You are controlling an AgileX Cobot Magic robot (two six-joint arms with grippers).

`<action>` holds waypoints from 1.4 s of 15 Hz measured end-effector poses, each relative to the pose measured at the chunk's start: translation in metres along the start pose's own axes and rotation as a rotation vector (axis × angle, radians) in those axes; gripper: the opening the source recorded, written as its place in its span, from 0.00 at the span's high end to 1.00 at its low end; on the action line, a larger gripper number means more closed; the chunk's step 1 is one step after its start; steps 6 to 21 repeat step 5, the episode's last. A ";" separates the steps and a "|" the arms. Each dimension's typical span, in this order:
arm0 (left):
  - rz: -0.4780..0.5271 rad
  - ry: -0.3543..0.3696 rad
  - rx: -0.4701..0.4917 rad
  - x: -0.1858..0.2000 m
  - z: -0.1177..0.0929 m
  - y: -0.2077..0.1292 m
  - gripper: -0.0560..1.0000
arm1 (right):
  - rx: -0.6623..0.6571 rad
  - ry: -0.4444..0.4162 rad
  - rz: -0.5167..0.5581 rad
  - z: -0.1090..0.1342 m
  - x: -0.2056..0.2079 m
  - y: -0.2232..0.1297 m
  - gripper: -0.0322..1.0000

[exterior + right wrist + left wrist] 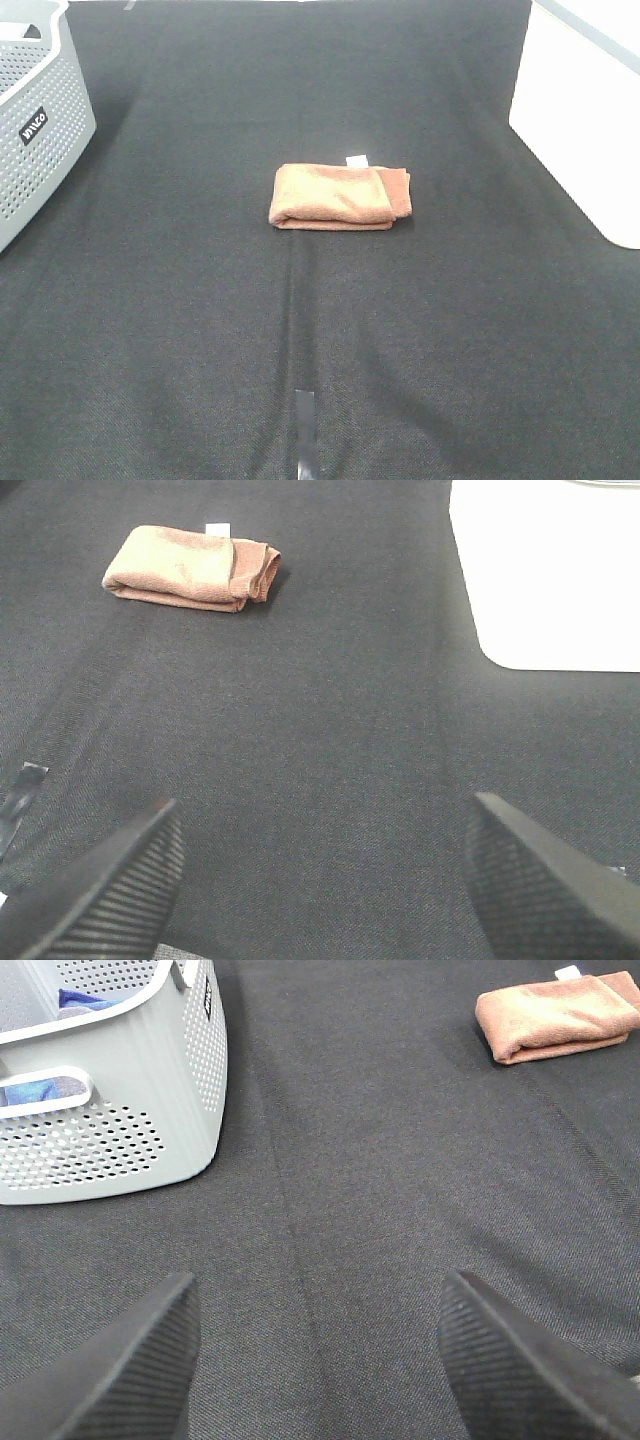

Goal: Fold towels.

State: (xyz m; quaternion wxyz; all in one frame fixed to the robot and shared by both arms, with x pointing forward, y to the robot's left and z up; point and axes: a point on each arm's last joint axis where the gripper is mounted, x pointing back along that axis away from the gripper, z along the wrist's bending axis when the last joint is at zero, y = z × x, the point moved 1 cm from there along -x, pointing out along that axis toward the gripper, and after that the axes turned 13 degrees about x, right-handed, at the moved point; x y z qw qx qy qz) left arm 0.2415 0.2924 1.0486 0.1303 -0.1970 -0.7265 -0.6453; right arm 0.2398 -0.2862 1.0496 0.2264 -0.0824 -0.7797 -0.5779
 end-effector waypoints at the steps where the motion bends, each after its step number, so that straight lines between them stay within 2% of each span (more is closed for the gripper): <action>1: 0.000 0.000 0.000 0.000 0.000 0.000 0.33 | 0.000 0.000 0.000 0.000 0.000 0.000 0.26; 21: 0.000 0.000 0.000 0.000 0.000 0.000 0.33 | 0.000 0.000 0.000 0.000 0.000 0.000 0.26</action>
